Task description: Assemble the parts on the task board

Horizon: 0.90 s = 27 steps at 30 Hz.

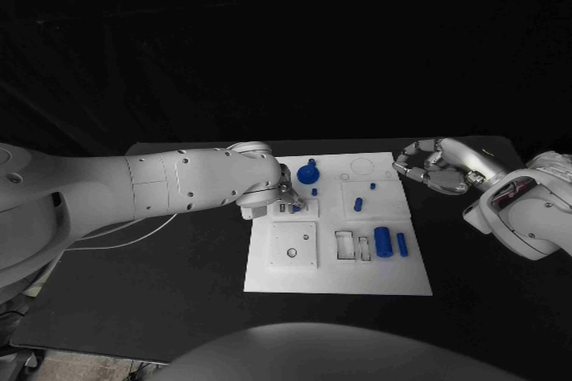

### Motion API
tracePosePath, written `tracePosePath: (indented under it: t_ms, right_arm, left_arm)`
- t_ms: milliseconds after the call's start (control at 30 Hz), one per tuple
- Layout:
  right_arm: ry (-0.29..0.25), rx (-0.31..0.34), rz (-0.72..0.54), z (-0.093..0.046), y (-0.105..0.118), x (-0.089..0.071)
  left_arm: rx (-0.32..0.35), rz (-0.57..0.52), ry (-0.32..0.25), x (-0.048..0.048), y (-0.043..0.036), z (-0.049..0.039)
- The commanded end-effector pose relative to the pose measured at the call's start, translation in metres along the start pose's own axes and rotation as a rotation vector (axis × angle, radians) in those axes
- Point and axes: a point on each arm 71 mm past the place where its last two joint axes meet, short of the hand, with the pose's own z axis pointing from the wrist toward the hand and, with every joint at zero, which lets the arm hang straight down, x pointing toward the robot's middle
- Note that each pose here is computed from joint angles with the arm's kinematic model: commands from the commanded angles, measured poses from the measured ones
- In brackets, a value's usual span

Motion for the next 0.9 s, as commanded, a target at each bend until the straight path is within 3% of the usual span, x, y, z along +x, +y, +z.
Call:
tracePosePath:
  t_ms: [33,367,633,767,900]
  right_arm:
    - [0.015,-0.001,-0.002,0.0,0.0,0.001]
    - [0.017,0.001,-0.002,-0.001,-0.001,0.001]
    - [0.012,0.001,-0.002,-0.002,-0.001,0.001]
    - [0.009,0.003,-0.004,-0.002,-0.003,0.0]
    - [0.009,0.004,-0.004,-0.002,-0.003,0.0]
  left_arm:
    - [-0.056,0.02,0.035,0.005,0.0042,0.0012]
    - [-0.086,0.037,0.04,0.0048,0.0083,0.0015]
    - [-0.036,-0.004,-0.003,0.0027,0.0098,-0.002]
    - [-0.018,-0.023,-0.041,-0.0024,0.0128,-0.0071]
    - [-0.027,-0.021,-0.063,-0.0138,0.0173,-0.0139]
